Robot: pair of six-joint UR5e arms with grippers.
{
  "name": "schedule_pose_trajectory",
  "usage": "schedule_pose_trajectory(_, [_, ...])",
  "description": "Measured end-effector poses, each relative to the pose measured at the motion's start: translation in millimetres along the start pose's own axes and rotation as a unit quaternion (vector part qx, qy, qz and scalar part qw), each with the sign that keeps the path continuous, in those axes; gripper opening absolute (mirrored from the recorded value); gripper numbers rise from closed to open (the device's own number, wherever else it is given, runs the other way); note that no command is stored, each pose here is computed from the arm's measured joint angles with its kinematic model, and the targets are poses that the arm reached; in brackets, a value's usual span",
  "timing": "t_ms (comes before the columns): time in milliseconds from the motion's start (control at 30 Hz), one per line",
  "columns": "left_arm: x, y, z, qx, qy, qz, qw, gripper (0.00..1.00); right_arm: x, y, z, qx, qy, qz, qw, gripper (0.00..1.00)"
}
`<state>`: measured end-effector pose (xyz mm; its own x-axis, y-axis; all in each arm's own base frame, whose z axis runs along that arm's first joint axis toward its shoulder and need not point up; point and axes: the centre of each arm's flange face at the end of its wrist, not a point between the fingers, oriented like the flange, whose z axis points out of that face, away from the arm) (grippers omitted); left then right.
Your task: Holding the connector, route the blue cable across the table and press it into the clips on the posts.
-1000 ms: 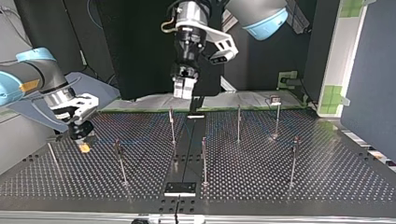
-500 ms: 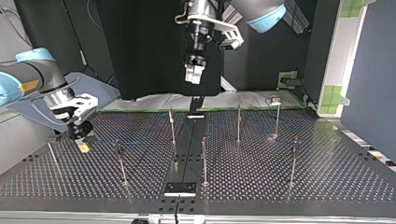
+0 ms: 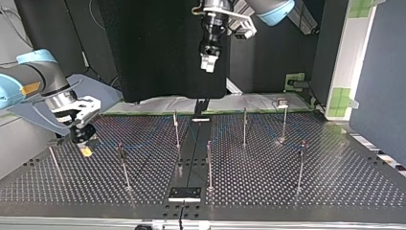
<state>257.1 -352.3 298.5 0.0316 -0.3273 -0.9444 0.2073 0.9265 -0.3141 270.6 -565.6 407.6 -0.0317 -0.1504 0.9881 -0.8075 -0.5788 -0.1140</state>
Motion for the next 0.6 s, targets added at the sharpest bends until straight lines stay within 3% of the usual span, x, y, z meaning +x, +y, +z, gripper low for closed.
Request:
schedule_pose_trajectory(267, [26.6,23.7,-23.8,-0.010,0.032,0.022,0.9992,1.00,-0.3,-0.5,0.1,0.000,-0.001,0.0000,1.0000,0.00])
schedule_pose_trajectory(600, [43.0,42.7,-38.3,-0.019,0.044,0.028,0.9985,1.00,-0.9,-1.9,-0.1,0.001,-0.003,0.0005,1.0000,0.00])
